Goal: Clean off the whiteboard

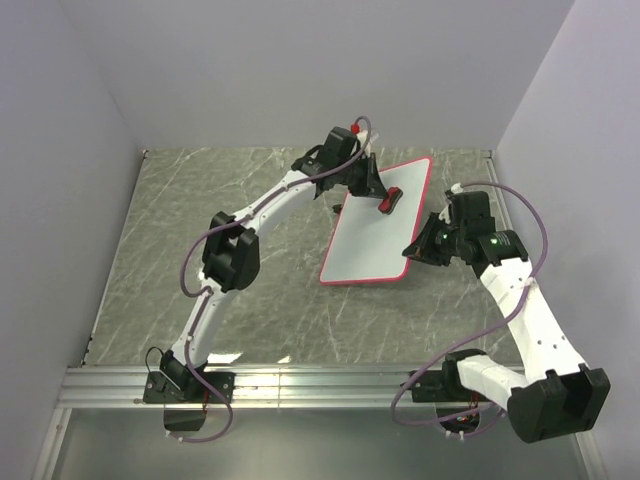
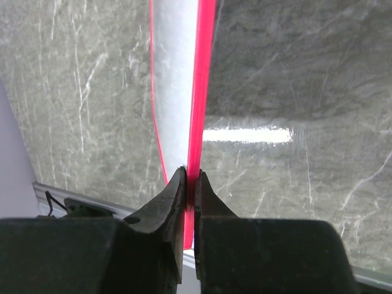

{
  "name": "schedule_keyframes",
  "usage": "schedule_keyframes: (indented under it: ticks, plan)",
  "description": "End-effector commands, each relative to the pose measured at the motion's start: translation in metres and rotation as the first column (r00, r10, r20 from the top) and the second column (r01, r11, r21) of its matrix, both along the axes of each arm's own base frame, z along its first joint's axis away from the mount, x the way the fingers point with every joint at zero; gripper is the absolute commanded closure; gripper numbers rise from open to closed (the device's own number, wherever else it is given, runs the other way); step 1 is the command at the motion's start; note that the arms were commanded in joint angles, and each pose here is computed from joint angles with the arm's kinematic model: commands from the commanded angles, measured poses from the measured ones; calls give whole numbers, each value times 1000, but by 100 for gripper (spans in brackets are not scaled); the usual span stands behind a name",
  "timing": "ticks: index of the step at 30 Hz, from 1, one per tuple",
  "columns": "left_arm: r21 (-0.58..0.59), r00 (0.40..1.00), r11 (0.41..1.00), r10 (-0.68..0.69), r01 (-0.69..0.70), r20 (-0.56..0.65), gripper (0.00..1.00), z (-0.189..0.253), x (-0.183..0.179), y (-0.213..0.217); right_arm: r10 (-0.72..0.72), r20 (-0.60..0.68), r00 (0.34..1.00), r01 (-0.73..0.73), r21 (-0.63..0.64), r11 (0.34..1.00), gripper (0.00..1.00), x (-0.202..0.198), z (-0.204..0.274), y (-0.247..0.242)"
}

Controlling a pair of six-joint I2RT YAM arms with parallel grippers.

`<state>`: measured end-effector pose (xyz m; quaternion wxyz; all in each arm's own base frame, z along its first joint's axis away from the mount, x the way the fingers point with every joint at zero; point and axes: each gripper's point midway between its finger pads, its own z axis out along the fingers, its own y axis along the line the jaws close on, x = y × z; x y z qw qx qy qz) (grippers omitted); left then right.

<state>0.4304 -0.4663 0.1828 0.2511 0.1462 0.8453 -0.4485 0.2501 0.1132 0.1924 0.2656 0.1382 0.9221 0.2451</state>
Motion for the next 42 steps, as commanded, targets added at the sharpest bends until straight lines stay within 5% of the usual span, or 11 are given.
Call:
schedule_keyframes:
  ticks: [1, 4, 10, 20, 27, 37, 42]
  plan:
    - [-137, 991, 986, -78, 93, 110, 100, 46, -26, -44, 104, 1, 995, -104, -18, 994, 100, -25, 0, 9]
    - [-109, 993, 992, -52, 64, 109, 100, 39, -13, -45, 121, -5, 993, -121, -28, 992, 100, -32, -2, 9]
    - [84, 999, 996, 26, -24, -33, 100, -49, 10, -13, 141, -2, 990, -141, -46, 989, 100, -38, 2, 9]
    - [377, 988, 926, 80, -26, -129, 100, -143, -5, 60, 142, 14, 990, -141, -45, 989, 100, -29, 3, 12]
    - [332, 993, 943, 32, 7, -111, 100, -115, -19, 60, 130, 27, 991, -129, -49, 990, 100, -16, 5, 13]
    - [48, 980, 980, -194, 192, 48, 100, 17, -59, -18, 127, 25, 992, -126, -31, 992, 100, -9, -1, 18]
    - [34, 971, 973, -230, 229, 63, 100, 27, -74, -23, 121, 29, 992, -120, -33, 992, 100, -8, -1, 17]
